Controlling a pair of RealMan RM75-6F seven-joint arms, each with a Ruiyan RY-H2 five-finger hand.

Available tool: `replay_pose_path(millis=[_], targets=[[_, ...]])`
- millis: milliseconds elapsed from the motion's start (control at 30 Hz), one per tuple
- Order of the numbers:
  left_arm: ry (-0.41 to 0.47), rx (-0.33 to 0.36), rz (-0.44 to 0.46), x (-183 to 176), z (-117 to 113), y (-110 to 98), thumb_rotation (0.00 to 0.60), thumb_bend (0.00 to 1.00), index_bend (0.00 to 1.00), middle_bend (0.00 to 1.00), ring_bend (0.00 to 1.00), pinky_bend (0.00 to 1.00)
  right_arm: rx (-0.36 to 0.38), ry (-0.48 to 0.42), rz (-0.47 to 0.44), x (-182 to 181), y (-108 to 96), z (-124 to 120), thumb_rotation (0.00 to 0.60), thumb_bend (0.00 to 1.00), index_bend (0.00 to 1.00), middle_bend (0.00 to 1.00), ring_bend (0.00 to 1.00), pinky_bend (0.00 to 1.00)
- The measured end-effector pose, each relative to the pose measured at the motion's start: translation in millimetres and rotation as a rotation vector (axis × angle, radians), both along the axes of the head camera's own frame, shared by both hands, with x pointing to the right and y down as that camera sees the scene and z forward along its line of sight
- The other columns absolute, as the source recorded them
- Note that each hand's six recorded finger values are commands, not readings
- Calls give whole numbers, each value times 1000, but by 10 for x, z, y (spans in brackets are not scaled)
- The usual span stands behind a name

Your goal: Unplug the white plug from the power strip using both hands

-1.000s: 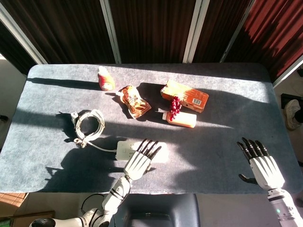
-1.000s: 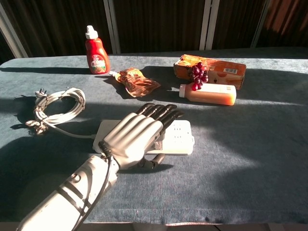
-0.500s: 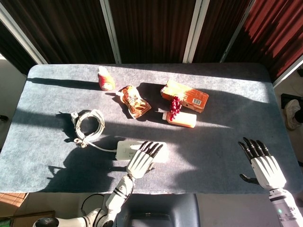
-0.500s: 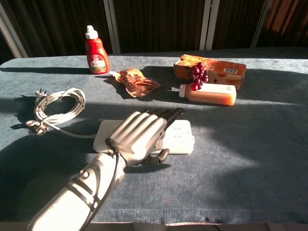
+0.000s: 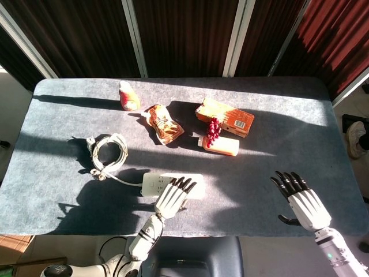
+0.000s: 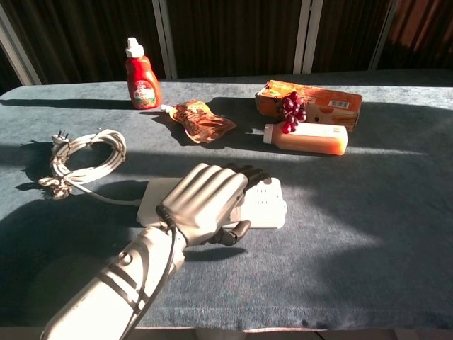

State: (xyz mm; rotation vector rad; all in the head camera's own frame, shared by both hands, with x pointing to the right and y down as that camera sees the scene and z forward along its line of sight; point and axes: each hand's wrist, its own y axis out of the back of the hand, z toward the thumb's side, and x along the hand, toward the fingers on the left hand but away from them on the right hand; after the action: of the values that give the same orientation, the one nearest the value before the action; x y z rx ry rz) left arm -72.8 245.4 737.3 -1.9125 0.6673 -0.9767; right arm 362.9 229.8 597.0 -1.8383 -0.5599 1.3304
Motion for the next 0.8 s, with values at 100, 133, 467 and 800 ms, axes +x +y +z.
replay_pose_path(millis=[100, 133, 467, 800], targets=[[9, 5, -1, 15, -26, -7, 600, 543, 260, 363, 383, 515, -23, -36, -106, -275, -2, 168, 600, 609, 0, 0, 0, 0], [11, 8, 0, 20, -35, -10, 600, 544, 261, 364, 383, 517, -30, -49, -134, -365, 4, 218, 600, 648, 0, 0, 0, 0], [9, 14, 0, 23, -64, -34, 600, 545, 261, 363, 384, 517, -130, -185, -336, -1151, 249, 643, 600, 857, 0, 9, 0, 0], [15, 17, 4, 0, -109, -31, 600, 543, 261, 364, 383, 517, -156, -221, -317, -1488, 249, 890, 600, 907, 0, 9, 0, 0]])
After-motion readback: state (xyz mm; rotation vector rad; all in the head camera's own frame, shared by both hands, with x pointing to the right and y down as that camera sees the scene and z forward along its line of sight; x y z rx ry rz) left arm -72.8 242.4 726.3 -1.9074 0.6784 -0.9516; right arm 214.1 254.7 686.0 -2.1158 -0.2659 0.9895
